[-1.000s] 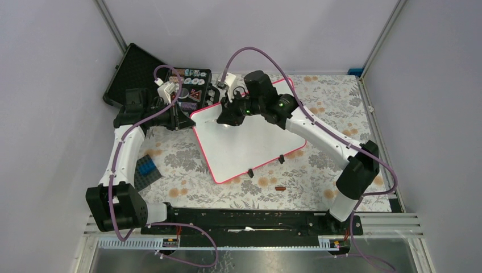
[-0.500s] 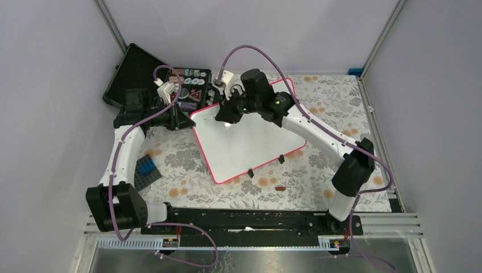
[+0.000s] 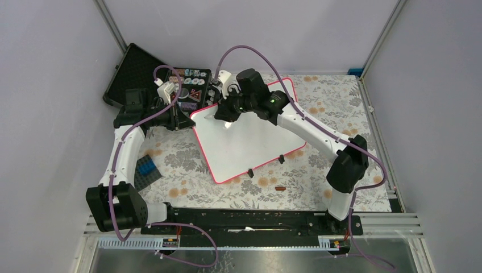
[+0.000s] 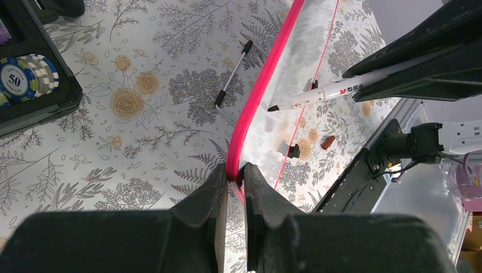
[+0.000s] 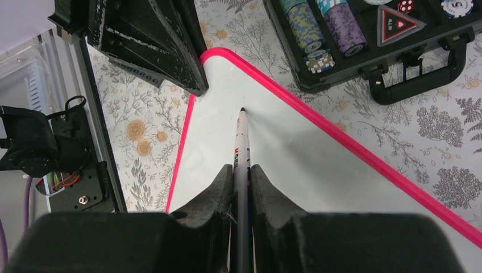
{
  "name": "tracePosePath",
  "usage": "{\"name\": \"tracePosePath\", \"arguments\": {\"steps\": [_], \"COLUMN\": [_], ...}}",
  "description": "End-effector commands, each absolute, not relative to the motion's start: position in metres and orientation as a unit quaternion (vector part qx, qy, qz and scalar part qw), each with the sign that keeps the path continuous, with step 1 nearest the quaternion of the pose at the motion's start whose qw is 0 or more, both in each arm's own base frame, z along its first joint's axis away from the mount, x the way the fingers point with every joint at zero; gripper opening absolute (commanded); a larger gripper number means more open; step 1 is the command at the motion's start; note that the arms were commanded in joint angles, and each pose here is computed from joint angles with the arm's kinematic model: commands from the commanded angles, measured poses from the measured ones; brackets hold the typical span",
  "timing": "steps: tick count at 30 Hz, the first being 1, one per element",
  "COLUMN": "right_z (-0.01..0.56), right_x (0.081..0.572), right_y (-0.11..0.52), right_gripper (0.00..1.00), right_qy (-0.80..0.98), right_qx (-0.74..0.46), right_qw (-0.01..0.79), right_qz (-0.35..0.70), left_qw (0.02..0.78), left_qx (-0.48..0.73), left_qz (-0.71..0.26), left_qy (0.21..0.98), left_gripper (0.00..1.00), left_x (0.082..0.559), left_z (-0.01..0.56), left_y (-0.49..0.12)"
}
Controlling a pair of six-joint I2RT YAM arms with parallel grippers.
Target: Write a sentence on the whiteboard
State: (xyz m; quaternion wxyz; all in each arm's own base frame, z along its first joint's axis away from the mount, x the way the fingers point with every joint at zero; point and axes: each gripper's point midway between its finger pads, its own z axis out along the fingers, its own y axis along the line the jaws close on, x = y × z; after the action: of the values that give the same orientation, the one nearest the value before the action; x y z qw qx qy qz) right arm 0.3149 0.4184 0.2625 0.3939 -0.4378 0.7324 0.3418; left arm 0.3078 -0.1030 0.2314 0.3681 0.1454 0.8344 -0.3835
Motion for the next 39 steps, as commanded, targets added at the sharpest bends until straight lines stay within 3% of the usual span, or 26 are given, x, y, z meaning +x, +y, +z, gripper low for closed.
{"name": "tracePosePath", "arguments": {"steps": [1, 21, 39], "right_z": [0.287, 0.265, 0.259], "right_x": [0.321, 0.306, 0.306], "right_y": [0.428, 0.443, 0.413], "right_gripper": [0.0, 0.0, 0.0], "right_qy": [0.719, 0.719, 0.727], "right_qx": [-0.433, -0.465, -0.469], "right_qw": [0.422, 0.391, 0.41], "right_qz": [0.343, 0.338, 0.29], "left_qw": [0.415, 0.418, 0.419], "left_qx": [0.175, 0.178, 0.175], "left_qz": [-0.362, -0.359, -0.355], "left_qy": [0.816, 0.815, 0.817], "left_gripper": [0.0, 0.0, 0.0], "left_x": [0.315, 0.315, 0.316], "left_z": [0.246, 0.247, 0.247], "left_y": [-0.1, -0.1, -0.098]}}
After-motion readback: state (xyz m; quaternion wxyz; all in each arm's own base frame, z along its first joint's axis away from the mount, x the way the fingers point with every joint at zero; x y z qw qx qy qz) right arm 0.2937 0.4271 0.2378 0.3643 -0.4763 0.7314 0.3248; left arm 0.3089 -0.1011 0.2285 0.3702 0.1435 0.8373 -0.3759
